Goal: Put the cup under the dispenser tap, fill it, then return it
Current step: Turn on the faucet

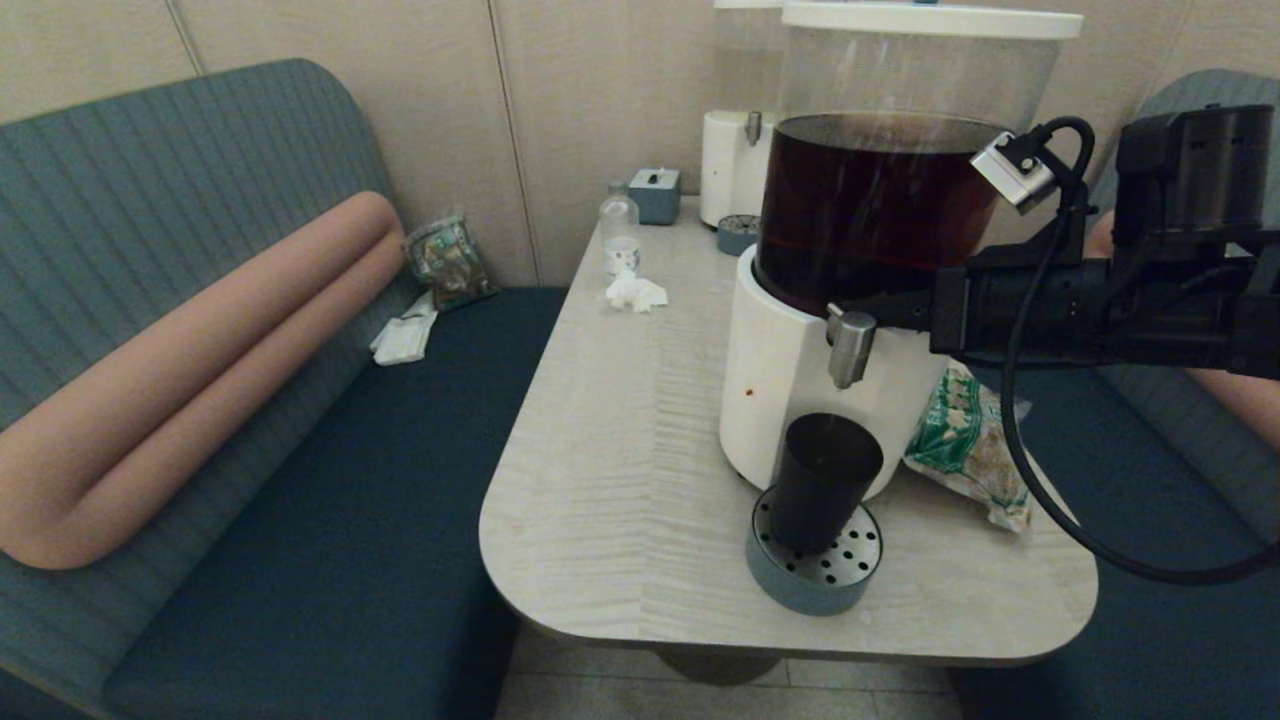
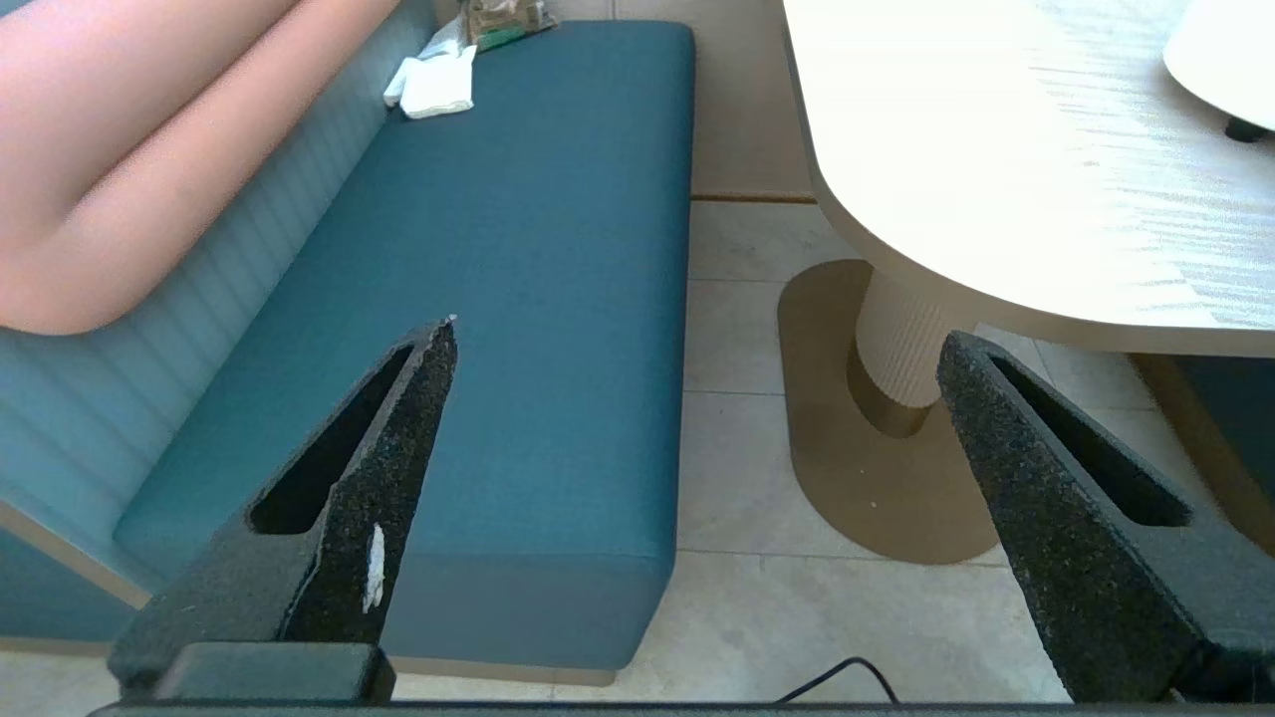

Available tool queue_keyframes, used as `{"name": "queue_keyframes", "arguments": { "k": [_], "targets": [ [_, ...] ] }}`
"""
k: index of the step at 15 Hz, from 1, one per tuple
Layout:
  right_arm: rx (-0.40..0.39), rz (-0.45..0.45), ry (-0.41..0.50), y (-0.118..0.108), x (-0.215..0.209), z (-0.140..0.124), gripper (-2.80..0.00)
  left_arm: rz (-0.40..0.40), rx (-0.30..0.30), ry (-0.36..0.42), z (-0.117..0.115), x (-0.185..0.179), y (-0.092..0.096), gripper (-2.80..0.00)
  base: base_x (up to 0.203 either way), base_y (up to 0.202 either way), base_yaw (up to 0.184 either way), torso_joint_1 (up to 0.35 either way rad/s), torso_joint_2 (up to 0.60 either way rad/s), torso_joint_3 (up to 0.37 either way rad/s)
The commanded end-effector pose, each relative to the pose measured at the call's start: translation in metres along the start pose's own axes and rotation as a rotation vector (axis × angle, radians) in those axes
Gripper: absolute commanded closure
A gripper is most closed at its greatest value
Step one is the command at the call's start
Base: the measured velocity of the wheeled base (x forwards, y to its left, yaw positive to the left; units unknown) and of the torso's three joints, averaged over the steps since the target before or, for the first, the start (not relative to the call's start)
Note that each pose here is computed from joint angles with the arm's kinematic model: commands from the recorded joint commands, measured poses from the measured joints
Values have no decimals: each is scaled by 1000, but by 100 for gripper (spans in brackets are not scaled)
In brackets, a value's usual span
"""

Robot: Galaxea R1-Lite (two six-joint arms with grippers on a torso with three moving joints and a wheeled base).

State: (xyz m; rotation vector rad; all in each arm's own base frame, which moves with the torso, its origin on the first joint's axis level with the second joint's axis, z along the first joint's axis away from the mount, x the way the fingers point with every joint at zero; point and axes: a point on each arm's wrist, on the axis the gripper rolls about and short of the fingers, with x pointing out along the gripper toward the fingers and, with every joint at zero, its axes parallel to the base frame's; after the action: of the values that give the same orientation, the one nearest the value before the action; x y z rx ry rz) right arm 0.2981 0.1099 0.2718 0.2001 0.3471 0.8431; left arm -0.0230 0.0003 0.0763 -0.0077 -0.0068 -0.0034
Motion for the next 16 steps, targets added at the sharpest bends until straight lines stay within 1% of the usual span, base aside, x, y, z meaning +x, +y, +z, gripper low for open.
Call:
{"name": "queue_keyframes", "arguments": {
  "k": [1, 8, 16],
  "targets": [
    [3, 20, 14, 1, 6, -3, 0, 0, 0, 1, 0, 0, 0, -280, 0, 0, 0, 0, 0, 0],
    [-6, 27, 1, -1, 11, -1, 0, 0, 0, 1, 0, 0, 0, -280, 0, 0, 0, 0, 0, 0],
    [-11, 22, -2, 0, 7, -1, 0, 0, 0, 1, 0, 0, 0, -280, 0, 0, 0, 0, 0, 0]
  ]
}}
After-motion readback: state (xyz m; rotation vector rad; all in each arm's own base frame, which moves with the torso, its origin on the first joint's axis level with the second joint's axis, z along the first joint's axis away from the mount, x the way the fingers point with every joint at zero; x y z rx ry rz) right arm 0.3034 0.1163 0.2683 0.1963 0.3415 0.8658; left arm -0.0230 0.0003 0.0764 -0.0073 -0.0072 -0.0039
